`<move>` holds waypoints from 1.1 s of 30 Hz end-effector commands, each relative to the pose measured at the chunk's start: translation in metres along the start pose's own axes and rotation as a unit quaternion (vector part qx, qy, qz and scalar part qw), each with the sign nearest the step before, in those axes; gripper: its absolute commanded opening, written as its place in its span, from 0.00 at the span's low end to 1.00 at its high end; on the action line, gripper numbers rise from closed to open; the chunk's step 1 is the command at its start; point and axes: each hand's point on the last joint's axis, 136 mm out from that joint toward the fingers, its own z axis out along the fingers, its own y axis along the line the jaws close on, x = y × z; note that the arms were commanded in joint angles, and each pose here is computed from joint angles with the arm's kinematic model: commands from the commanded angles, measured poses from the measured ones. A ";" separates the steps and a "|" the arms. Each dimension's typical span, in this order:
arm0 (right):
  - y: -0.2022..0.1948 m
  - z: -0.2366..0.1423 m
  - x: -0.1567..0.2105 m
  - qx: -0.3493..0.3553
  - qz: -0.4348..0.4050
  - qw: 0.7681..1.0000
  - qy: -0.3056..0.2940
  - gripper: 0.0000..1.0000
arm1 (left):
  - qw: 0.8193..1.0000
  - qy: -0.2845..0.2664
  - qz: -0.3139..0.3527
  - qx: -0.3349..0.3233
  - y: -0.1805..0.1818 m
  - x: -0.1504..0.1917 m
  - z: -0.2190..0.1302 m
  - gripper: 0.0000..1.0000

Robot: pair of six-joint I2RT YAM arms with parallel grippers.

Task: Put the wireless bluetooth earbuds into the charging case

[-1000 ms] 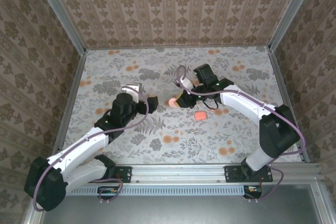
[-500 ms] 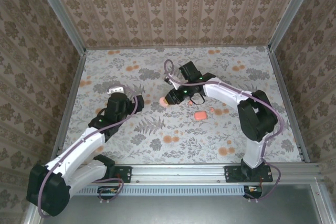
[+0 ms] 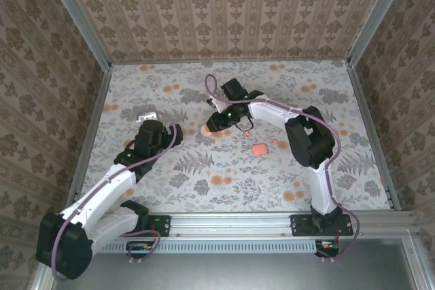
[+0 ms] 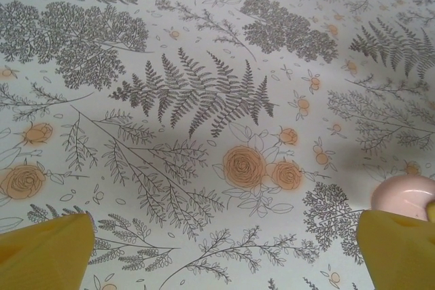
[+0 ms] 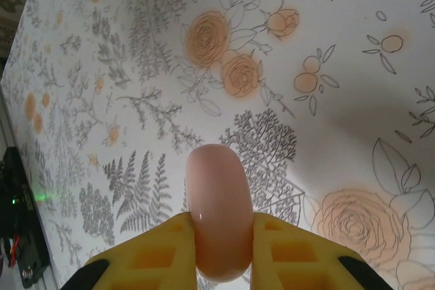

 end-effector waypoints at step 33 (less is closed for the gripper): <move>-0.050 0.029 0.001 -0.018 0.097 0.995 0.035 0.27 | 0.989 0.072 0.054 0.120 -0.043 0.013 0.026 1.00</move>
